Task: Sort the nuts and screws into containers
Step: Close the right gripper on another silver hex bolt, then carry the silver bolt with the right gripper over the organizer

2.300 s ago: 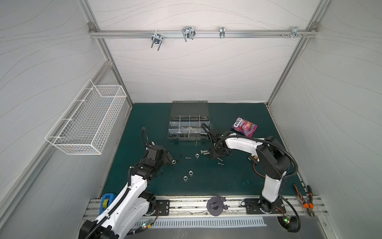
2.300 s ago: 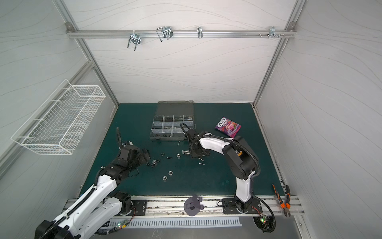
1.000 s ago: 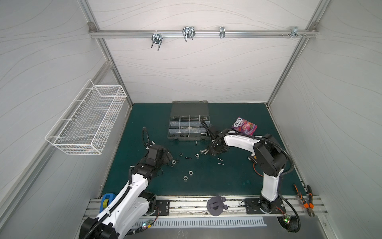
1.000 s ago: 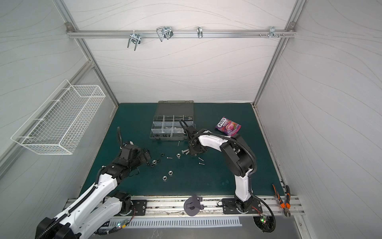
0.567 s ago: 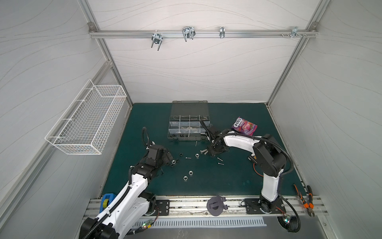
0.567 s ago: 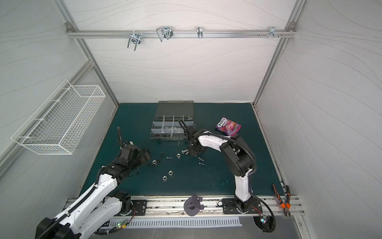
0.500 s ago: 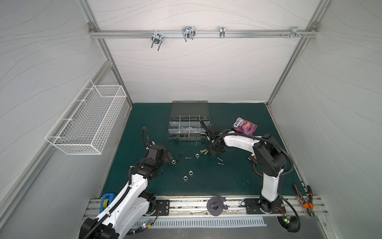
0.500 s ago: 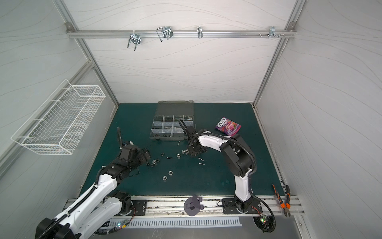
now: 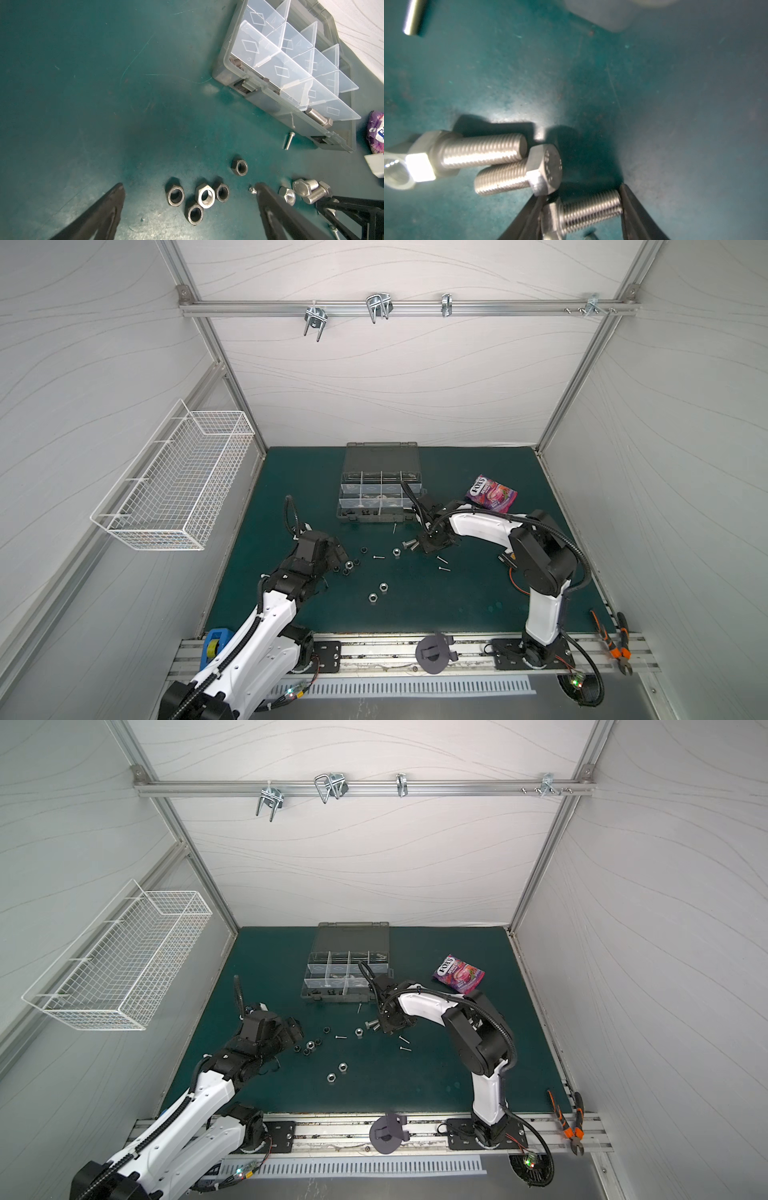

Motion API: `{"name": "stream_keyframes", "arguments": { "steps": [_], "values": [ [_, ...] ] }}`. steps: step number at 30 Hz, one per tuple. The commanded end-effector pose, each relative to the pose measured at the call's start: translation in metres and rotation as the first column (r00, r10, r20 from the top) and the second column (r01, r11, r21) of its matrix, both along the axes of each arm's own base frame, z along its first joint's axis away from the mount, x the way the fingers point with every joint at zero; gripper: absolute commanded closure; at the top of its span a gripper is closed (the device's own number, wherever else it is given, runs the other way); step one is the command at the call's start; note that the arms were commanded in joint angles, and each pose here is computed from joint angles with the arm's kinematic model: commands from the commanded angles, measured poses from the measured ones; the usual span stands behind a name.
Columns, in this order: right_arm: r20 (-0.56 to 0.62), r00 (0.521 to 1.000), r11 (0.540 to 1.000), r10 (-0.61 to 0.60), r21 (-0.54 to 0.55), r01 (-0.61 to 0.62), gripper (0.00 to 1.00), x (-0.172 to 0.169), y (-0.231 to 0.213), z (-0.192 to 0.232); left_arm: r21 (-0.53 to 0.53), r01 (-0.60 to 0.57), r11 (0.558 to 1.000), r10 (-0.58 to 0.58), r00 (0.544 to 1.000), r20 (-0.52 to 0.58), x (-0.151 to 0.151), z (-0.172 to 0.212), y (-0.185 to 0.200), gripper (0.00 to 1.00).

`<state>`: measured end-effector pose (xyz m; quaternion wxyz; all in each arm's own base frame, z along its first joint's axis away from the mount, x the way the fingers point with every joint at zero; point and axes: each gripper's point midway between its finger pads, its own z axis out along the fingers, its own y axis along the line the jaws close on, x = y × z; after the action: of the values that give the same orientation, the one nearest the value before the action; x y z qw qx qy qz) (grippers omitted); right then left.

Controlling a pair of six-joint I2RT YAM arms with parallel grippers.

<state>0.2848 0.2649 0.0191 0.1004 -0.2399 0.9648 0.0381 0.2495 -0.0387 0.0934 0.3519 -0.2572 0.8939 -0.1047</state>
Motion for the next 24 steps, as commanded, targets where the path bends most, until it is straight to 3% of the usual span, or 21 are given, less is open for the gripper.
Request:
{"name": "stream_keyframes", "arguments": {
  "steps": [1, 13, 24],
  "values": [
    [-0.118, 0.993, 0.998, -0.006, -0.066, -0.002, 0.57, -0.032, -0.017, -0.021, -0.023, -0.019, 1.0, 0.02, 0.999, 0.048, 0.009, 0.018, -0.001, 0.01],
    [-0.013, 0.999, 0.999, -0.05, 0.012, 0.051, 0.74, -0.015, -0.007, 0.029, -0.022, -0.018, 1.0, 0.02, 0.999, 0.051, 0.012, 0.02, -0.002, 0.01],
    [0.096, 0.987, 0.988, -0.127, 0.099, 0.118, 0.76, 0.027, 0.025, 0.084, -0.028, -0.009, 1.0, 0.01, 0.999, 0.042, 0.016, 0.019, -0.005, 0.01]
  ]
}}
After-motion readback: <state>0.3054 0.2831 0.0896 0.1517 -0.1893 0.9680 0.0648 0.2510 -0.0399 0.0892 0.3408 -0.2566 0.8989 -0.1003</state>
